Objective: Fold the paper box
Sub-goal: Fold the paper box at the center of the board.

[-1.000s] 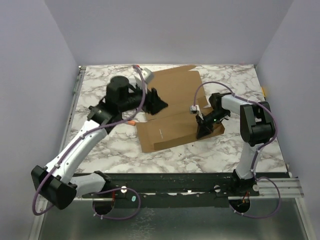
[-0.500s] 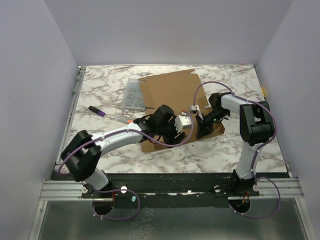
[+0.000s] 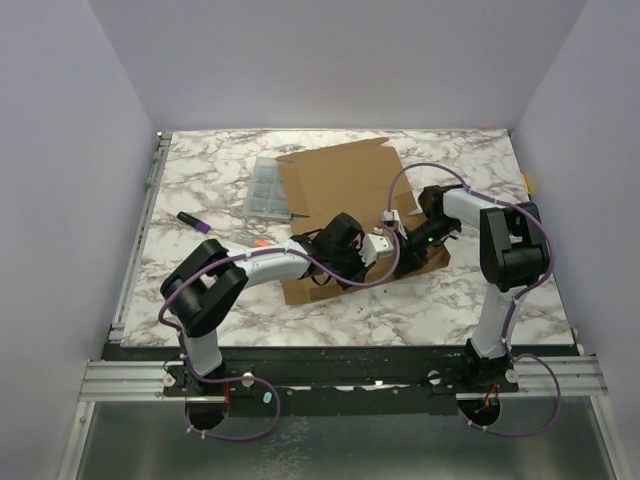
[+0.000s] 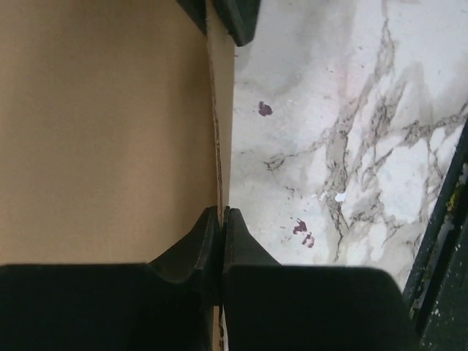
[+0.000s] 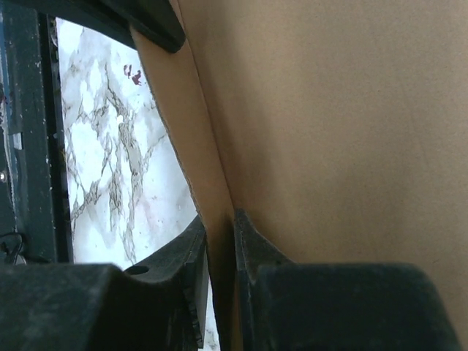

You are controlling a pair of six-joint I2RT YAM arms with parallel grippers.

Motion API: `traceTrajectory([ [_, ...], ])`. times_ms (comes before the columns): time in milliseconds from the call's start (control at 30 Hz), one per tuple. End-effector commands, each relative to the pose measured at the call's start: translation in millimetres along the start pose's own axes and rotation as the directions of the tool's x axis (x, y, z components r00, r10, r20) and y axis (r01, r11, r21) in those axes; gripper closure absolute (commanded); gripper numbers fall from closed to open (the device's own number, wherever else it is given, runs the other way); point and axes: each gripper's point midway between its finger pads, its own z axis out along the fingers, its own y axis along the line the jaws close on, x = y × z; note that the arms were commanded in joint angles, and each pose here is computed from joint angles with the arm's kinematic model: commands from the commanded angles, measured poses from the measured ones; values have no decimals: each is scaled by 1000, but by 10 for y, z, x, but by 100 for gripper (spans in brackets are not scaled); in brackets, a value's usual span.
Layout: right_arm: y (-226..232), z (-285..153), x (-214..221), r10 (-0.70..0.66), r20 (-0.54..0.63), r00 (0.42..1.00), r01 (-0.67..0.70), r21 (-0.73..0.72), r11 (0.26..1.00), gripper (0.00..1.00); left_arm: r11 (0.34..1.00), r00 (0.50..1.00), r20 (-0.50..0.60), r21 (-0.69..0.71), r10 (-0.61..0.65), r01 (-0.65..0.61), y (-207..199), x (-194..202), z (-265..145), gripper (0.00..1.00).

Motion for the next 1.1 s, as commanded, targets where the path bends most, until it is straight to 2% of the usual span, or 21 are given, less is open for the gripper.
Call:
traceTrajectory([
  [0, -18, -24, 23, 12, -1, 1000, -12, 2, 1000, 76, 993, 994, 2, 16, -113, 113, 85, 8, 111, 100],
  [133, -102, -275, -205, -17, 61, 998, 11, 88, 996, 57, 945, 946, -30, 44, -322, 323, 243, 200, 116, 100],
  [300, -155, -865, -654, -136, 156, 978, 90, 269, 959, 36, 827, 833, -47, 101, -551, 553, 418, 325, 43, 100],
  [433, -131, -1086, -842, -212, 194, 958, 132, 360, 924, 29, 739, 746, -76, 106, -661, 666, 526, 419, 89, 100],
  [500, -107, -1051, -852, -235, 214, 948, 145, 367, 919, 32, 712, 717, -87, 87, -691, 697, 575, 486, 132, 100],
  [533, -105, -1018, -829, -240, 222, 945, 147, 367, 919, 36, 703, 707, -91, 78, -701, 707, 594, 511, 149, 100],
  [600, -148, -918, -730, -218, 228, 949, 124, 364, 923, 48, 691, 693, -94, 63, -714, 720, 626, 546, 172, 100],
  [667, -291, -848, -590, -155, 215, 964, 64, 377, 924, 65, 686, 687, -89, 48, -721, 726, 666, 555, 169, 100],
  [767, -477, -783, -437, -76, 193, 978, -4, 384, 923, 76, 684, 684, -79, 25, -725, 729, 723, 561, 145, 100],
  [1067, -788, -536, -450, -5, 156, 988, -66, 443, 894, 79, 694, 692, -67, -15, -719, 720, 844, 522, 135, 100],
])
